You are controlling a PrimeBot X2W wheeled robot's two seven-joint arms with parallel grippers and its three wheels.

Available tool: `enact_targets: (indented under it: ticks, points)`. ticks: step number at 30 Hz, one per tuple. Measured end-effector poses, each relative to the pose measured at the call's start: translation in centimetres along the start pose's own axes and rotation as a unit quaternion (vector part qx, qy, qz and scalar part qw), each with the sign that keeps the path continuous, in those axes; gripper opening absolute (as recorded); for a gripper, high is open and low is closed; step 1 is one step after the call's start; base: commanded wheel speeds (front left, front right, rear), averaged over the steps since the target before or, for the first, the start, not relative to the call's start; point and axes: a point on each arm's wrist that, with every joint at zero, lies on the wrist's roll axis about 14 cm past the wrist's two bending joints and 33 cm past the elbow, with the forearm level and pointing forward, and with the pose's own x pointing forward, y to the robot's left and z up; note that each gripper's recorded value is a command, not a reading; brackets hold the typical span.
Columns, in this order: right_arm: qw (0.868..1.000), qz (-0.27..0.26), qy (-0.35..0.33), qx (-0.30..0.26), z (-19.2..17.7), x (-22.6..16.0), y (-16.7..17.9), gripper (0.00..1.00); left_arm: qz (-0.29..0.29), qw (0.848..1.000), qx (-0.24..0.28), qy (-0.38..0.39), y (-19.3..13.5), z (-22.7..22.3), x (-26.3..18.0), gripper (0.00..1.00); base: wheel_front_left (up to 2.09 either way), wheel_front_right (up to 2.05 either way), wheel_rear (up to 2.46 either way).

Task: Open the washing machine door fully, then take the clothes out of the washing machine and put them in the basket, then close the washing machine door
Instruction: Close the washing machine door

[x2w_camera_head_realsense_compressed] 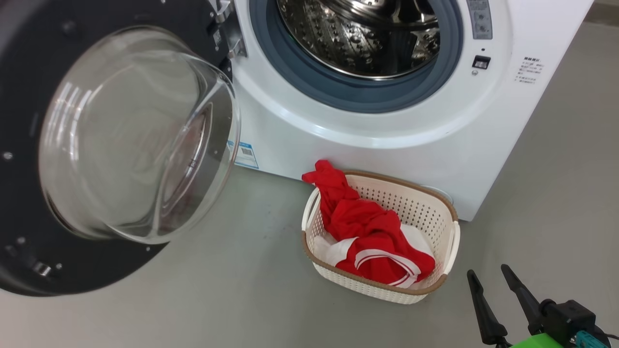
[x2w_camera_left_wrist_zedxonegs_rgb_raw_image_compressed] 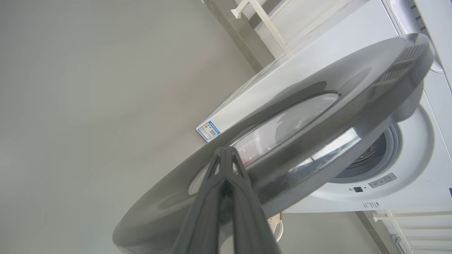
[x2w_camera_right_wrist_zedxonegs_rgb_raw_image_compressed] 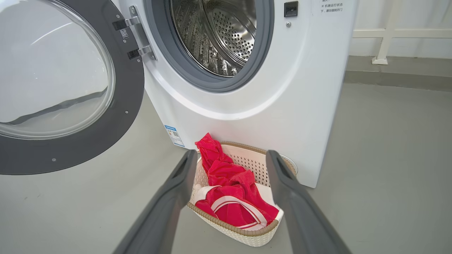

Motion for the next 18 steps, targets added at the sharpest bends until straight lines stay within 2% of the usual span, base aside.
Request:
enact_targets:
  ticks: [8,18]
  points:
    - [1.0,-0.014,-0.012,-0.006,0.8,-1.6,-0.3,1.0,-0.08,0.996,0.018,0.036,-3.2,-2.0,-1.3,0.0,0.0,0.0,0.0]
    - [0.999,-0.026,-0.03,-0.006,1.8,-3.2,-0.3,1.0,-0.155,0.981,0.069,0.098,-7.0,-6.1,-2.3,0.0,0.0,0.0,0.0]
